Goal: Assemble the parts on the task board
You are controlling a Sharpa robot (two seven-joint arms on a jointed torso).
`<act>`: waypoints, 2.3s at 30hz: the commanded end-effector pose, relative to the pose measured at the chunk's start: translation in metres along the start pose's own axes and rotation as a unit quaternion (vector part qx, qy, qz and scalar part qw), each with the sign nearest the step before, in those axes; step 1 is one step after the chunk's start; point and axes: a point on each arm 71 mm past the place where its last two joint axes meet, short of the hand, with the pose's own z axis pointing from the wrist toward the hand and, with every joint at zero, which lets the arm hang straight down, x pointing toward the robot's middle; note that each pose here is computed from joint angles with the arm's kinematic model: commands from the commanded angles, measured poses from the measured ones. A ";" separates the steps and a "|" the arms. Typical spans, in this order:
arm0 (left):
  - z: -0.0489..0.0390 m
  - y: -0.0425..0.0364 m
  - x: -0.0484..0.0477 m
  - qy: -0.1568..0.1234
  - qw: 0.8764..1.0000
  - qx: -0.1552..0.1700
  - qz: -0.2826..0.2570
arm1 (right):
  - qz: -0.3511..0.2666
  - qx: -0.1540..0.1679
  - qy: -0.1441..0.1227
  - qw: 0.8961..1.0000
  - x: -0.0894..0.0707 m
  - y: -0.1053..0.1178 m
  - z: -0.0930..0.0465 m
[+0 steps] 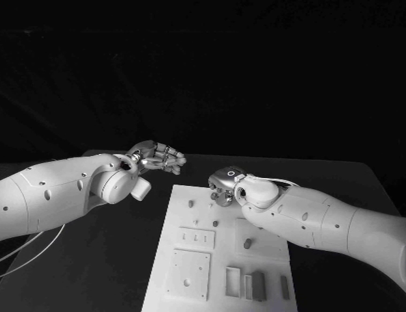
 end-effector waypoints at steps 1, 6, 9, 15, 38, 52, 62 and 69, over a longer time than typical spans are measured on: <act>0.0000 -0.0016 -0.0008 -0.001 1.000 0.004 0.001 | 0.004 0.001 -0.008 1.000 0.000 -0.004 -0.001; -0.0011 -0.0006 -0.0037 -0.005 1.000 0.003 0.001 | 0.011 0.008 -0.022 1.000 -0.001 -0.015 -0.008; -0.0020 -0.0002 -0.0052 -0.007 1.000 0.003 0.001 | 0.020 0.011 -0.030 0.999 -0.005 -0.023 -0.014; -0.0046 0.0003 -0.0078 -0.004 1.000 0.008 0.000 | 0.047 0.025 -0.040 0.998 -0.023 -0.046 -0.034; -0.0103 0.0033 -0.0147 -0.011 1.000 0.006 0.001 | 0.050 0.052 0.029 0.997 -0.015 -0.082 -0.069; -0.0099 0.0037 -0.0159 -0.013 1.000 0.004 0.004 | 0.049 0.062 0.074 0.994 0.009 -0.084 -0.065; -0.0071 0.0033 -0.0139 -0.009 1.000 0.004 0.004 | 0.045 0.065 0.079 0.994 0.012 -0.083 -0.062; -0.0073 0.0036 -0.0145 -0.010 1.000 0.003 0.004 | 0.043 0.065 0.083 0.994 0.016 -0.082 -0.059</act>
